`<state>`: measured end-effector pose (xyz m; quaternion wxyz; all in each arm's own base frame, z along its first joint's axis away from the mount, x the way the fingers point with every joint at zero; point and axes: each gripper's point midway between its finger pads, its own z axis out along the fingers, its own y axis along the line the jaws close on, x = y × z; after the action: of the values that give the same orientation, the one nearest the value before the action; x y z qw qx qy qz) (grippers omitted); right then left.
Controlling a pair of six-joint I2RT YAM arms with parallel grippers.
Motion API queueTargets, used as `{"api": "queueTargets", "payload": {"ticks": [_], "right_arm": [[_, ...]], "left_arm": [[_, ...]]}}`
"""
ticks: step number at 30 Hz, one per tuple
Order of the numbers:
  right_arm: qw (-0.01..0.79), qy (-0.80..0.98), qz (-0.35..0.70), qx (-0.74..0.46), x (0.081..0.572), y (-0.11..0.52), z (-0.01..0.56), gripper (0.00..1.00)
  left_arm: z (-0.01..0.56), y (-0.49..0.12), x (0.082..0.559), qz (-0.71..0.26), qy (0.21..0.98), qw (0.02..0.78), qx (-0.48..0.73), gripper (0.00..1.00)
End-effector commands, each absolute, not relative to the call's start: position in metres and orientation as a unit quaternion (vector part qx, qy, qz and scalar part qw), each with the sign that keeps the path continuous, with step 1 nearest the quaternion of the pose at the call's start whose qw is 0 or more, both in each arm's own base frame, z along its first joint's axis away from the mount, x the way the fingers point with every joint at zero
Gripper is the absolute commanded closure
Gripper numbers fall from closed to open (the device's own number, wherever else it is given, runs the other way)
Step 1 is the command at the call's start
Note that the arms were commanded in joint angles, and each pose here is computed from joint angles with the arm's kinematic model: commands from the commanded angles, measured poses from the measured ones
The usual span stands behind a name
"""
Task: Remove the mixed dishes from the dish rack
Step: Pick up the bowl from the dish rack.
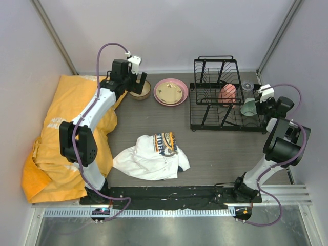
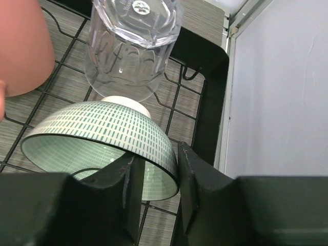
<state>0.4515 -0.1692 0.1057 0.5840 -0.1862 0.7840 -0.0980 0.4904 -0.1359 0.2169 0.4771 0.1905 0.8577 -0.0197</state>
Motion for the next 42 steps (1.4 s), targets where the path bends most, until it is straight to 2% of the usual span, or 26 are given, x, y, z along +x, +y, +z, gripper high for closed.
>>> {"api": "queueTargets", "payload": {"ticks": [1,9,17,42], "right_arm": [[0.612,0.762,-0.092,-0.188,0.465,-0.168,0.124,0.68],[0.615,0.763,-0.082,-0.181,0.467,-0.167,0.124,0.82],[0.615,0.763,-0.078,-0.183,0.463,-0.164,0.128,0.90],[0.661,0.717,-0.128,-0.181,0.438,-0.156,0.222,0.94]], "left_arm": [[0.246,-0.137,0.499,-0.013,0.835,0.515,0.190,0.00],[0.244,-0.138,0.501,-0.013,0.836,0.515,0.189,0.00],[0.238,-0.137,0.500,-0.011,0.837,0.512,0.190,0.00],[0.237,-0.146,0.500,-0.036,0.835,0.516,0.185,0.00]]}}
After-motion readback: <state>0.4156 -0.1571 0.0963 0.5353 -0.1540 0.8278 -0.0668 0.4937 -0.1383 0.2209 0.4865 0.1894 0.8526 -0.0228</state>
